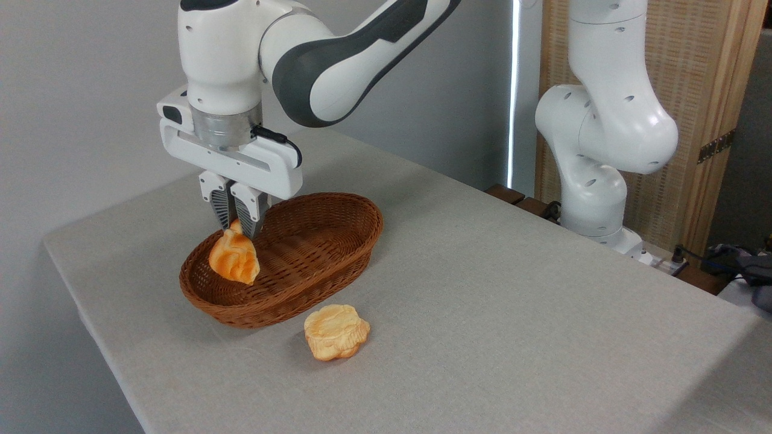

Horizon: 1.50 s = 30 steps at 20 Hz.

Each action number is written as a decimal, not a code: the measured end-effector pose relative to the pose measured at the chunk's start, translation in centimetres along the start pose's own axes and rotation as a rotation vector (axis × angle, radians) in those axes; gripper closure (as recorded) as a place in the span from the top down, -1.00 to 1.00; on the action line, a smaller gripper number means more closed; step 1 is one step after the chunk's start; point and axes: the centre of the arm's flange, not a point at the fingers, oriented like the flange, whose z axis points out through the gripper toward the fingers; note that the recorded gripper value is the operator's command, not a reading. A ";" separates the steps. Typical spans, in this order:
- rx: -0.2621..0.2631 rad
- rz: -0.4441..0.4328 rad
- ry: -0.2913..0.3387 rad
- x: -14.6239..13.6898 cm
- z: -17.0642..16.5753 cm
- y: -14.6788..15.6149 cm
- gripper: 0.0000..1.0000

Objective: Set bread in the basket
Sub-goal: 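Carry the held braided loaf over the wicker basket, then open the gripper to release the loaf into the basket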

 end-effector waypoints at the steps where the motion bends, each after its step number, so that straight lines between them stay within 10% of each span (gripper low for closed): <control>1: -0.001 0.000 -0.002 0.0 0.1 0.0 0.46; 10: -0.001 0.000 -0.006 0.0 0.4 0.0 1.00; 30: 0.008 -0.002 -0.006 0.2 -1.2 -0.5 1.00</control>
